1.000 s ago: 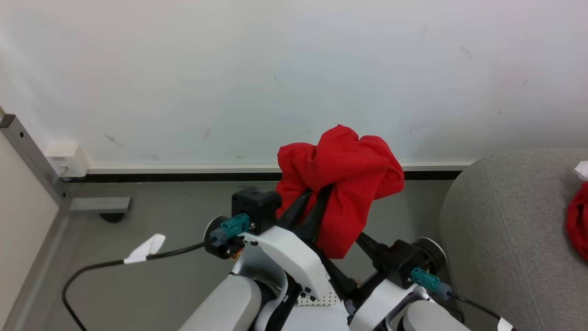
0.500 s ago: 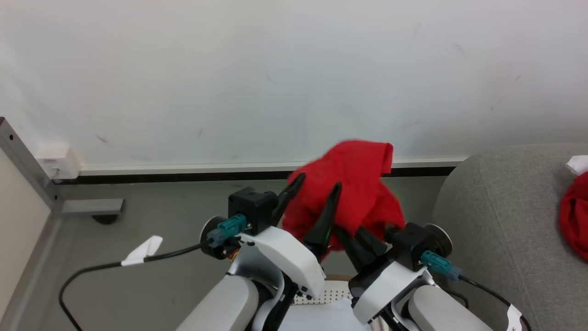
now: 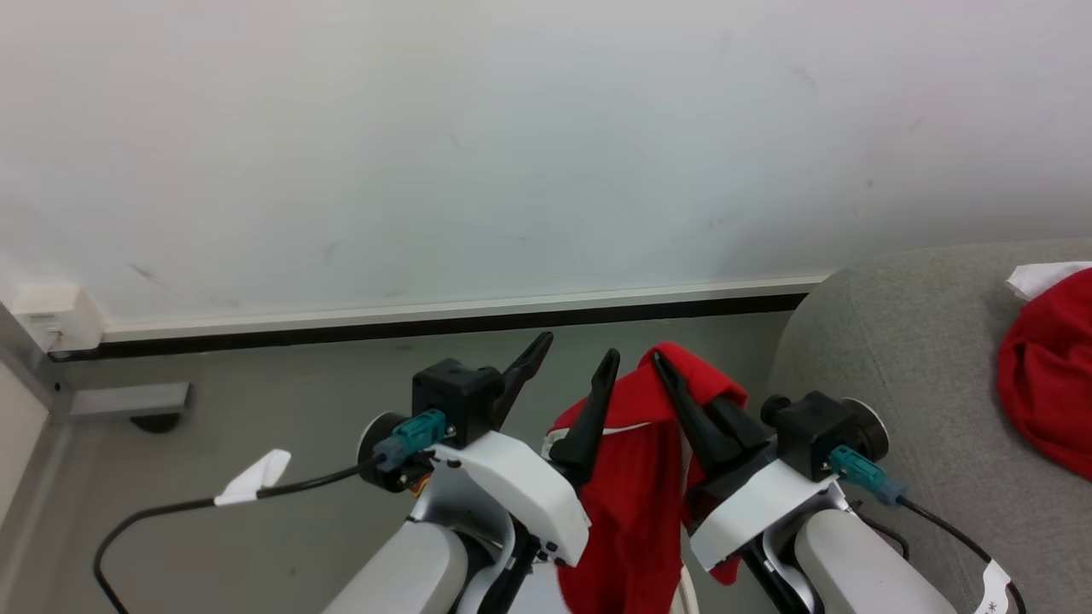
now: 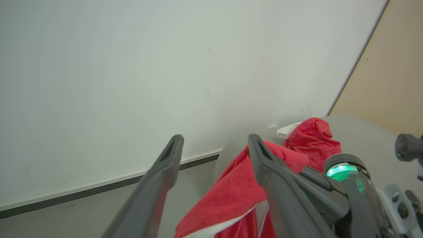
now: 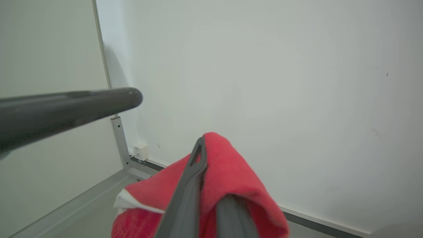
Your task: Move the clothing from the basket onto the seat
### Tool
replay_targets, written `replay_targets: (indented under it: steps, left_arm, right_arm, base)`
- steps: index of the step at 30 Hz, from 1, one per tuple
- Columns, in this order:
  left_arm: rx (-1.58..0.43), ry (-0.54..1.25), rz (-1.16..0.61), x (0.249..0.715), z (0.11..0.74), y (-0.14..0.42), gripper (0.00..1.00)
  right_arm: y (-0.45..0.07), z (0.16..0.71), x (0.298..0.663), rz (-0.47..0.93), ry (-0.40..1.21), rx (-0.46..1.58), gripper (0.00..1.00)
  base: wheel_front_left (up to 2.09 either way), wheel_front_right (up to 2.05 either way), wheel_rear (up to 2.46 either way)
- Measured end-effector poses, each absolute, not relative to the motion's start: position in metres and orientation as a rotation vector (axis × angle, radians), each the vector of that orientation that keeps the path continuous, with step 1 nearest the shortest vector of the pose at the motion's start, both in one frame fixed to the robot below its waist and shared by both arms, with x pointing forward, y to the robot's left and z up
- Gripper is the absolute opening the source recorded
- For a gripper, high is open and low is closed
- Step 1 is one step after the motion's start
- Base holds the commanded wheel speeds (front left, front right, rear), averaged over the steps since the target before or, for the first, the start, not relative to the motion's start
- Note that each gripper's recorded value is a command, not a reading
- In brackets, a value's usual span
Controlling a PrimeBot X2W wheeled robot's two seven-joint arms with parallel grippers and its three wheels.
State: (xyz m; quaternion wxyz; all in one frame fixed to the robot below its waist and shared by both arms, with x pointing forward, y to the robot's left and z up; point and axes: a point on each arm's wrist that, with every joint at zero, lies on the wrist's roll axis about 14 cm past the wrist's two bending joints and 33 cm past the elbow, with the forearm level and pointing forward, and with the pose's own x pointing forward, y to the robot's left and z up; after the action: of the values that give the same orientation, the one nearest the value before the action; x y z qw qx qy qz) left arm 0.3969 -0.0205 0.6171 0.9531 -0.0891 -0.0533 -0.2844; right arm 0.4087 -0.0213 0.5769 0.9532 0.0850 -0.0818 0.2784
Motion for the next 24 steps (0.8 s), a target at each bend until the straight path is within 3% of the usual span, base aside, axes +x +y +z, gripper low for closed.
replay_targets:
  steps: [14, 24]
  left_arm:
    - [-0.185, -0.072, -0.714, 0.389, 0.604, -0.067, 1.00]
    - [-0.196, -0.040, -0.874, 0.370, 0.595, -0.118, 1.00]
  right_arm:
    - [-0.129, 0.600, 0.416, 0.304, -0.260, 0.094, 0.00]
    - [-0.214, 0.617, 0.388, 0.115, -0.320, 0.006, 0.00]
  base:
    - [0.00, 0.00, 0.00]
    - [0.00, 0.00, 0.00]
